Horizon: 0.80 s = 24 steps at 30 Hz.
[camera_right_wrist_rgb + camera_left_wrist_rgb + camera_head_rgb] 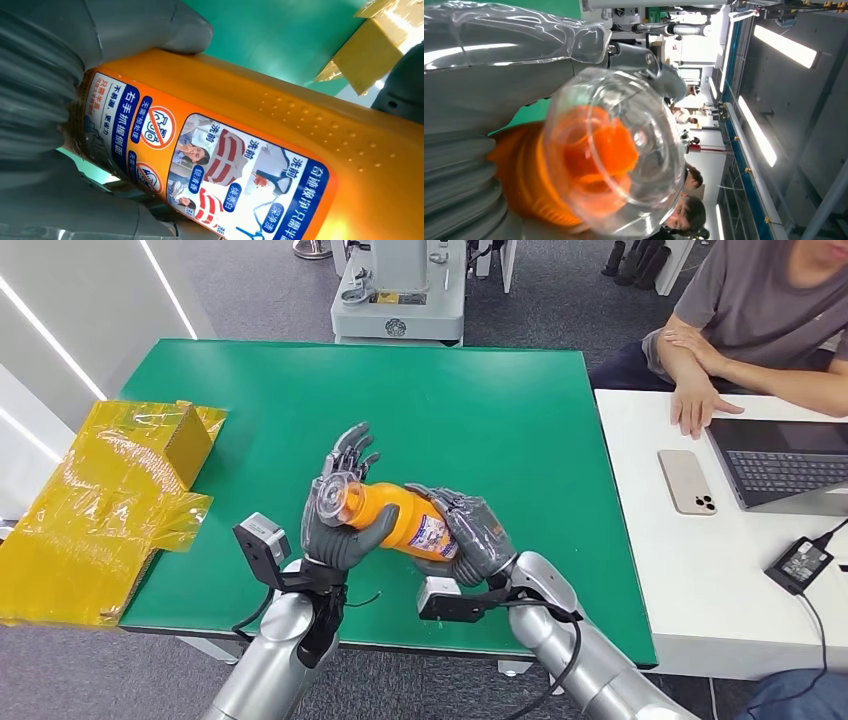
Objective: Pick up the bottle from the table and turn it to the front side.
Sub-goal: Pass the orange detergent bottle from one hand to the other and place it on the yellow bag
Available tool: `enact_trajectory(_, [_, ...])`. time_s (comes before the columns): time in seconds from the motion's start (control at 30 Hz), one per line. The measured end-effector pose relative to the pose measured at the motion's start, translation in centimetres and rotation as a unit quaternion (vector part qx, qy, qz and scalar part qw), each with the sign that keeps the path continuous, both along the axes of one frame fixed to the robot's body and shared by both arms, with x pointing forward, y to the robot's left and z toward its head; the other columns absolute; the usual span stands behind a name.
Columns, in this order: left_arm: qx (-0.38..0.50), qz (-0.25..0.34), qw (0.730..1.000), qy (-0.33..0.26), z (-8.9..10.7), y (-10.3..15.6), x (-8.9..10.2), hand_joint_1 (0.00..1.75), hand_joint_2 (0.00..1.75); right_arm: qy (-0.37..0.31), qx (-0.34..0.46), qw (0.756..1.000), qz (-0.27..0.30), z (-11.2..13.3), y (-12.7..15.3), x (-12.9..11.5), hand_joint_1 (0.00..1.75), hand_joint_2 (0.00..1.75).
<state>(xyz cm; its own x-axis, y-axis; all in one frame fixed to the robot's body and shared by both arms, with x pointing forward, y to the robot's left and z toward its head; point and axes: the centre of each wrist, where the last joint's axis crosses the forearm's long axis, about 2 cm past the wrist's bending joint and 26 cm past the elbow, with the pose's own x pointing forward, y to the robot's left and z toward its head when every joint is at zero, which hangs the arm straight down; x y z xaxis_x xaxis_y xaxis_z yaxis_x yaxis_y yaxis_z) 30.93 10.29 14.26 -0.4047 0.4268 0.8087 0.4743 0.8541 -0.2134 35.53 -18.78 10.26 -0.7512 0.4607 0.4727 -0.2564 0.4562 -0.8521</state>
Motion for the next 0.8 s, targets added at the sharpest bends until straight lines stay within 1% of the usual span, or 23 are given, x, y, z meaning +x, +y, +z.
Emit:
enact_trajectory(0.33, [-0.006,0.001,1.0,0.007,-0.31,-0.16,-0.54,1.75,1.75,0.0,-0.006,1.0,0.005,0.25,0.27,0.17,1.75,1.75])
enact_trajectory(0.53, [-0.012,0.002,1.0,0.005,-0.06,-0.36,-0.68,1.75,1.75,0.001,-0.01,1.0,0.006,0.24,0.53,0.09,1.75,1.75])
enact_trajectory(0.57, [-0.013,0.002,1.0,0.004,-0.03,-0.42,-0.71,1.75,1.75,0.002,-0.011,1.0,0.005,0.23,0.54,0.07,1.47,1.75])
enact_trajectory(0.67, [-0.013,0.002,1.0,0.004,-0.02,-0.52,-0.81,1.75,1.75,0.006,-0.014,1.0,0.001,0.14,0.59,-0.04,0.17,1.75])
enact_trajectory(0.7, [-0.012,0.002,1.0,0.004,-0.04,-0.53,-0.82,1.75,1.75,0.007,-0.015,1.0,-0.001,0.09,0.61,-0.1,0.0,1.75])
enact_trajectory(0.8, [-0.01,0.003,1.0,0.004,-0.06,-0.47,-0.81,1.75,1.75,0.01,-0.015,1.0,-0.008,-0.08,0.65,-0.29,0.0,1.75])
